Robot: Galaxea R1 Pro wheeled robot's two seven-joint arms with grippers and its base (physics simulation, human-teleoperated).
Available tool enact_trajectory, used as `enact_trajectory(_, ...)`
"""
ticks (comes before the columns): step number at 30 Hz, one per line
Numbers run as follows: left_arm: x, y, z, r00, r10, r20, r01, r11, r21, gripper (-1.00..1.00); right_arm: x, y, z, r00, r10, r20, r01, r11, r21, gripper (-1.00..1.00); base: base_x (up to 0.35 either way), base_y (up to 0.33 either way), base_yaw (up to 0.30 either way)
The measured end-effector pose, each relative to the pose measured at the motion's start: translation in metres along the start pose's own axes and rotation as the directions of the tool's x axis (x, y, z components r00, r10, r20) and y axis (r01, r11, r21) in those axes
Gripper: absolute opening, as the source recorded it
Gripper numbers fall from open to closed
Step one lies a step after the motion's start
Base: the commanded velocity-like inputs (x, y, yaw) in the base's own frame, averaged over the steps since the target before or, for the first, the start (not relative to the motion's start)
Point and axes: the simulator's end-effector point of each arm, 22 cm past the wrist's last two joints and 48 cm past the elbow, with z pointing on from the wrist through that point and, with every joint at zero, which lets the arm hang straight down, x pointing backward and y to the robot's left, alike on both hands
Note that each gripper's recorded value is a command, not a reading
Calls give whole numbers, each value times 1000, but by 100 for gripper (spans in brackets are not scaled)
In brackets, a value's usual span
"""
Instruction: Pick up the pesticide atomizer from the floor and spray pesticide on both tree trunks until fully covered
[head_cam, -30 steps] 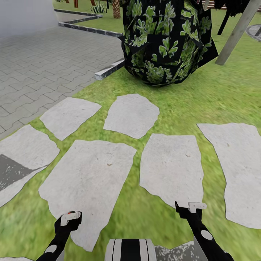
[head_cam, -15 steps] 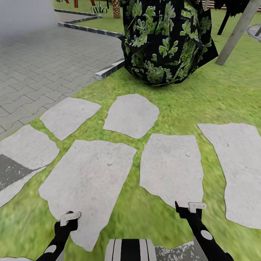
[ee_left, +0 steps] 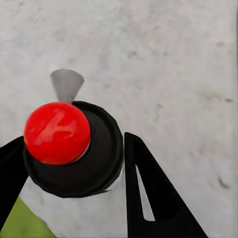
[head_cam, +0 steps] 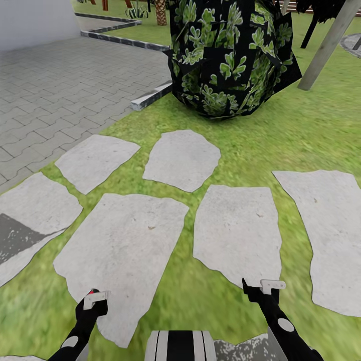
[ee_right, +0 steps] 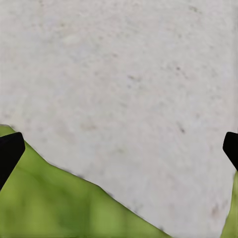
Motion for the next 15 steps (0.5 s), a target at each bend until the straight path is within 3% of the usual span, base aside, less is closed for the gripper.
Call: enact_trajectory(15,-3,0,1,1000,0,6,0,1000,0,-100,0,0,0,1000,0,0,0,1000,0,100,0,0,0)
